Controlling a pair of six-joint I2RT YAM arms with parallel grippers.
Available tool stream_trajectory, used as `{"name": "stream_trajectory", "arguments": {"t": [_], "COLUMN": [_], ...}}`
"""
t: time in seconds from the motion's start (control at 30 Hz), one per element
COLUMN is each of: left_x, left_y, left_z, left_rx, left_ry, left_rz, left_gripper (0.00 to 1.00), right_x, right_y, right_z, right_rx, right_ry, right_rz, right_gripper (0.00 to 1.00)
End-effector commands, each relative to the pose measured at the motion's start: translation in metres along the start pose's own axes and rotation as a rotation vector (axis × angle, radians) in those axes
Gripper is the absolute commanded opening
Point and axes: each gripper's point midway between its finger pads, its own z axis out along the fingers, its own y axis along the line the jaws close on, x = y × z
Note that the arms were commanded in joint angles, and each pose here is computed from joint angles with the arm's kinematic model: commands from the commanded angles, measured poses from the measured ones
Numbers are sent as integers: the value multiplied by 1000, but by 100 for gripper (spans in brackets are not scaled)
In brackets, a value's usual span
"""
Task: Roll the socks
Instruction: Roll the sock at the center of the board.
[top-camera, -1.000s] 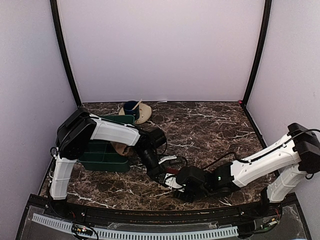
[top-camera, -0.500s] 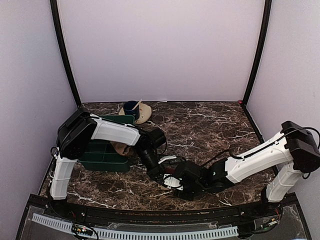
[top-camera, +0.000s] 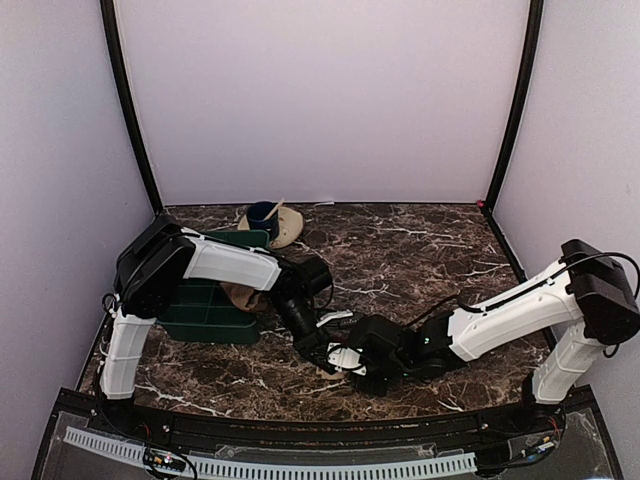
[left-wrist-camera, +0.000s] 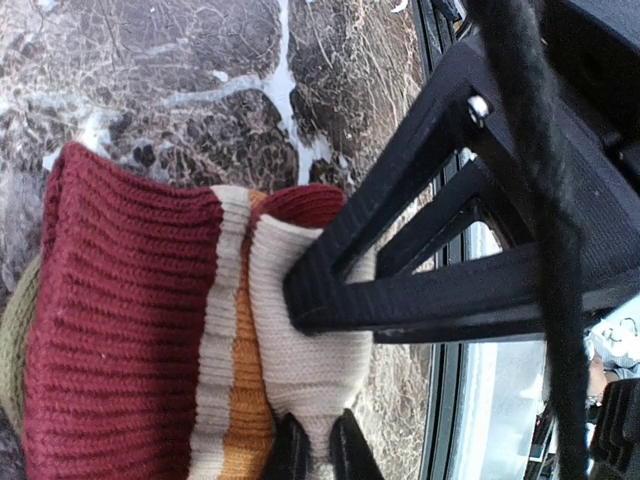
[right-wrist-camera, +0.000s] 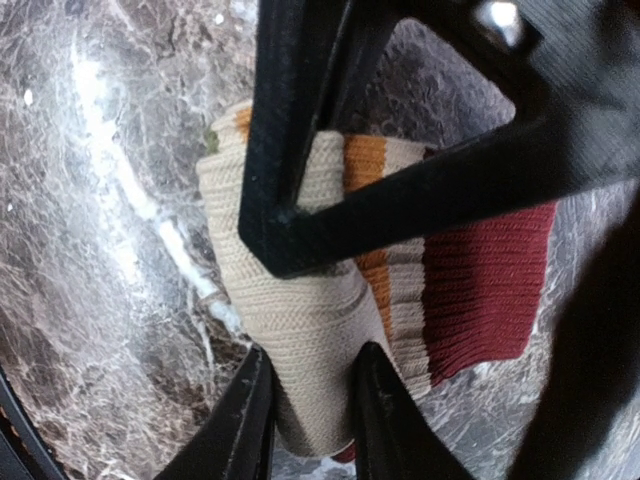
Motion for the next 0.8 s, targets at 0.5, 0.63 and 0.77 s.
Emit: {"name": "stream_trajectory", "arguments": {"t": [0.5, 0.63, 0.77], "left_x": [4, 3, 0], "left_y": [27, 28, 26], "left_z": [-21, -29, -37], "left_rx": [-155, -188, -200], "left_ry": [4, -14, -43], "left_rz": [-71, -70, -69], "left_gripper": [23, 26, 30], "right_x": [19, 19, 17], "right_y": [12, 12, 11], "right_z": [14, 14, 13], "right_rx": [-100, -109, -117], "right_ry": [91, 94, 86], "right_rz": [69, 85, 105], "right_gripper": [3, 2, 1]}}
